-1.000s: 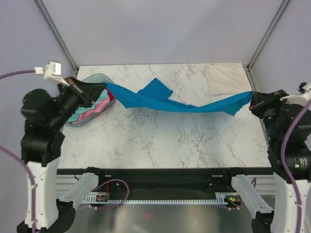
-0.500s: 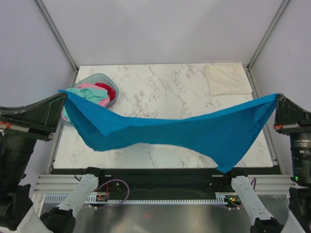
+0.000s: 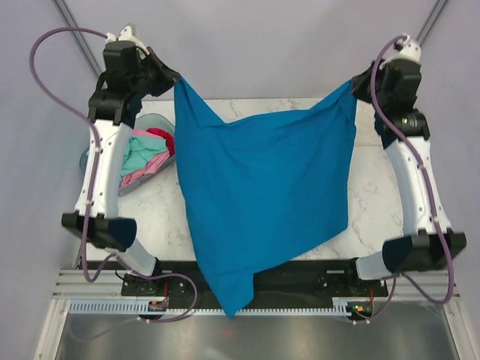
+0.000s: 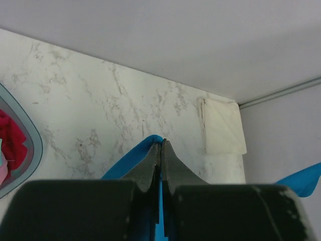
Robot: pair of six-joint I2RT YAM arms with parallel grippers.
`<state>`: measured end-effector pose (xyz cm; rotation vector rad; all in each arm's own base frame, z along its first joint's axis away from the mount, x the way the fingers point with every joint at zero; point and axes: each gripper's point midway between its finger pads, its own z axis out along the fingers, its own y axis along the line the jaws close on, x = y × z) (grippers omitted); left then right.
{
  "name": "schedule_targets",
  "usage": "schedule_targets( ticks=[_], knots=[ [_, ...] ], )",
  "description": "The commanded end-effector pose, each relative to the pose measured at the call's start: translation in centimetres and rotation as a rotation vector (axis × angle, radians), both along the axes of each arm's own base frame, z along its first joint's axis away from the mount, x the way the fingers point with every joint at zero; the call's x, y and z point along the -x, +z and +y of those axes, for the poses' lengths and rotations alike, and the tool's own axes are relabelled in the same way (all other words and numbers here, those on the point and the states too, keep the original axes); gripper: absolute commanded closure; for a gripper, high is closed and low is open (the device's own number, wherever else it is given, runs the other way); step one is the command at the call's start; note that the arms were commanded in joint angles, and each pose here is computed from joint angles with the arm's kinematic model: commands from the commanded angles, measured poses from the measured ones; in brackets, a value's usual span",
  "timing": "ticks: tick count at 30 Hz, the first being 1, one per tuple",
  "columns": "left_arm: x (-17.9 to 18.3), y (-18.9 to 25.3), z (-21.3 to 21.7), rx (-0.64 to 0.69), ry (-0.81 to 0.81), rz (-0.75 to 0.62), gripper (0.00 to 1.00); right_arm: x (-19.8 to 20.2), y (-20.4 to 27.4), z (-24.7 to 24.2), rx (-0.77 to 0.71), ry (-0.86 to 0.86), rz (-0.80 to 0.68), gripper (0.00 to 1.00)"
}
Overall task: Fold and stack the t-shirts
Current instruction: Flatten the tshirt out
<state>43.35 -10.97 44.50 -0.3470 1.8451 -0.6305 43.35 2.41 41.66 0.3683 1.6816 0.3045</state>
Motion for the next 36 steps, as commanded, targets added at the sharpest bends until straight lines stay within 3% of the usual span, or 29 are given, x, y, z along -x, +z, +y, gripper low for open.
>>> schedule_targets(
  ticks=[1, 2, 7, 12, 14, 15, 16, 17, 18, 19, 21, 22, 23, 29, 31, 33, 36],
  knots=[
    [1.4, 10.5, 2.1, 0.012, 0.095, -0.282, 0.98, -1.7, 11.3, -2.3, 0.047, 0.046, -0.256, 1.00],
    [2.3, 13.2, 2.7, 0.030, 0.117, -0.348, 0.98, -2.0, 11.8, -5.1, 0.029, 0.006, -0.235, 1.00],
    [5.6, 18.6, 3.2, 0.095, 0.124, -0.493, 0.98, 0.6, 18.9, -8.8, 0.054, -0.004, -0.407, 1.00],
    [8.8, 19.0, 1.4, 0.136, 0.000, -0.533, 0.98, 2.4, 16.8, -11.0, 0.069, -0.021, -0.386, 1.00],
    [8.1, 15.7, 0.7, 0.128, -0.028, -0.457, 0.98, 1.4, 12.7, -11.2, 0.054, -0.006, -0.319, 1.00],
    [9.6, 15.9, 0.4, 0.137, -0.060, -0.478, 0.98, 2.7, 12.9, -10.7, 0.068, -0.010, -0.334, 1.00],
    [8.5, 12.1, 0.0, 0.130, -0.069, -0.398, 0.98, 3.1, 11.9, -10.7, 0.077, -0.018, -0.323, 1.00],
    [8.5, 10.6, -0.3, 0.131, -0.082, -0.371, 0.98, 2.8, 8.8, -11.2, 0.066, -0.036, -0.273, 1.00],
    [10.1, 10.1, -0.3, 0.136, -0.095, -0.380, 0.98, 4.6, 9.3, -10.9, 0.076, -0.063, -0.297, 1.00],
    [9.1, 5.6, -0.4, 0.128, -0.091, -0.297, 0.98, 5.1, 8.5, -11.2, 0.070, -0.088, -0.285, 1.00],
    [10.8, 3.3, 0.2, 0.117, -0.069, -0.287, 0.98, 6.3, 5.5, -10.6, 0.011, -0.095, -0.234, 1.00],
    [10.3, -1.3, 0.4, 0.099, -0.055, -0.199, 0.98, 6.5, 4.1, -10.3, -0.024, -0.091, -0.206, 1.00],
    [10.9, -3.0, 0.6, 0.092, -0.049, -0.176, 0.98, 7.3, 0.6, -9.7, -0.117, -0.102, -0.124, 1.00],
    [16.6, -17.2, 1.4, 0.051, -0.044, 0.086, 0.98, 12.7, -16.7, -8.9, -0.337, -0.265, 0.267, 1.00],
    [17.8, -22.0, 1.7, 0.043, -0.033, 0.185, 0.98, 14.6, -20.1, -9.1, -0.400, -0.357, 0.347, 1.00],
    [18.9, -25.4, 1.5, 0.074, -0.029, 0.264, 0.98, 17.6, -25.0, -9.1, -0.429, -0.458, 0.466, 1.00],
    [19.6, -27.3, 0.4, 0.118, -0.077, 0.328, 0.98, 18.5, -25.7, -7.6, -0.481, -0.418, 0.455, 1.00]
  ],
)
